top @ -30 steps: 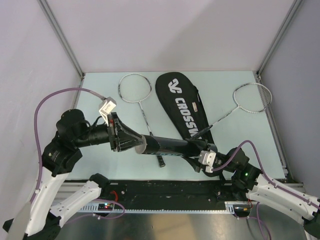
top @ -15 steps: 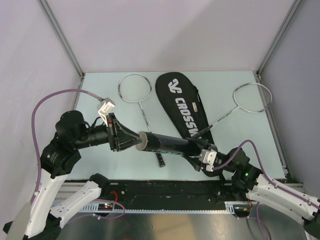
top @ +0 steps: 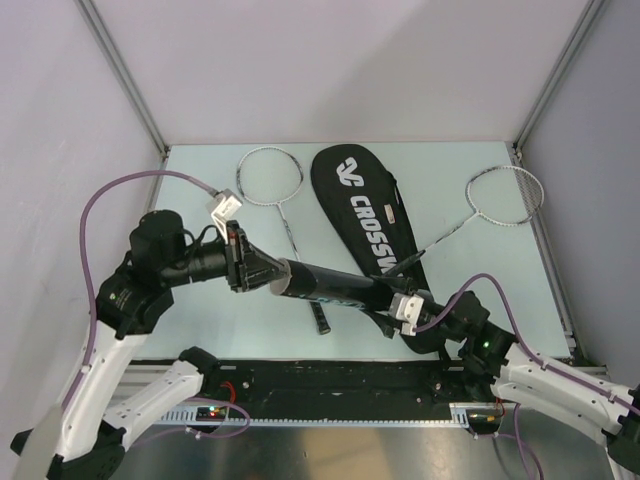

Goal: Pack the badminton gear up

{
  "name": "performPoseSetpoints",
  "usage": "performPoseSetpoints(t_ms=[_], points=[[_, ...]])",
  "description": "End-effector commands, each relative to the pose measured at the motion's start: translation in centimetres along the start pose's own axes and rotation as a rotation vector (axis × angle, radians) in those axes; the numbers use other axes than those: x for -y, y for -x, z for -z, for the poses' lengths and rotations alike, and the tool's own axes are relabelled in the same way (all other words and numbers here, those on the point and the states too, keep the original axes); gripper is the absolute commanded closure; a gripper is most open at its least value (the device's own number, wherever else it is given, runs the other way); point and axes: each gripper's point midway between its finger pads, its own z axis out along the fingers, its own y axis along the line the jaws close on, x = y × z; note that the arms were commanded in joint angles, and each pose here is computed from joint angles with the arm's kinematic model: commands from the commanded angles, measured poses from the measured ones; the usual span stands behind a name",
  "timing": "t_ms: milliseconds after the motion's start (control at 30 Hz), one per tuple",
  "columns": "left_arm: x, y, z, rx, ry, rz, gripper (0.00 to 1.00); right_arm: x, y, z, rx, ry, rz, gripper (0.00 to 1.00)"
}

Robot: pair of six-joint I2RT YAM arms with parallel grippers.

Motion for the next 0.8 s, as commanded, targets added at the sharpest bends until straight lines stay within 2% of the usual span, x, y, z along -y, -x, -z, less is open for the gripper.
performPoseSetpoints(t_ms=[0,400,767], points=[[-1.8,-1.3,-1.4,-0.074,0.019,0.038,0.67,2.9,7.3,-0.2,0.251,-0.073,0.088,0.99],[0.7,4.5,1.2,0.115,0.080,-0.059,0.58,3.2,6.2,0.0,0.214,-0.069,0.071,0.99],[2.0,6.8,4.0,0.244,0.139,-0.132,0.53,3.3,6.0,-0.2,0.207,-0.069,0.046,0.99]])
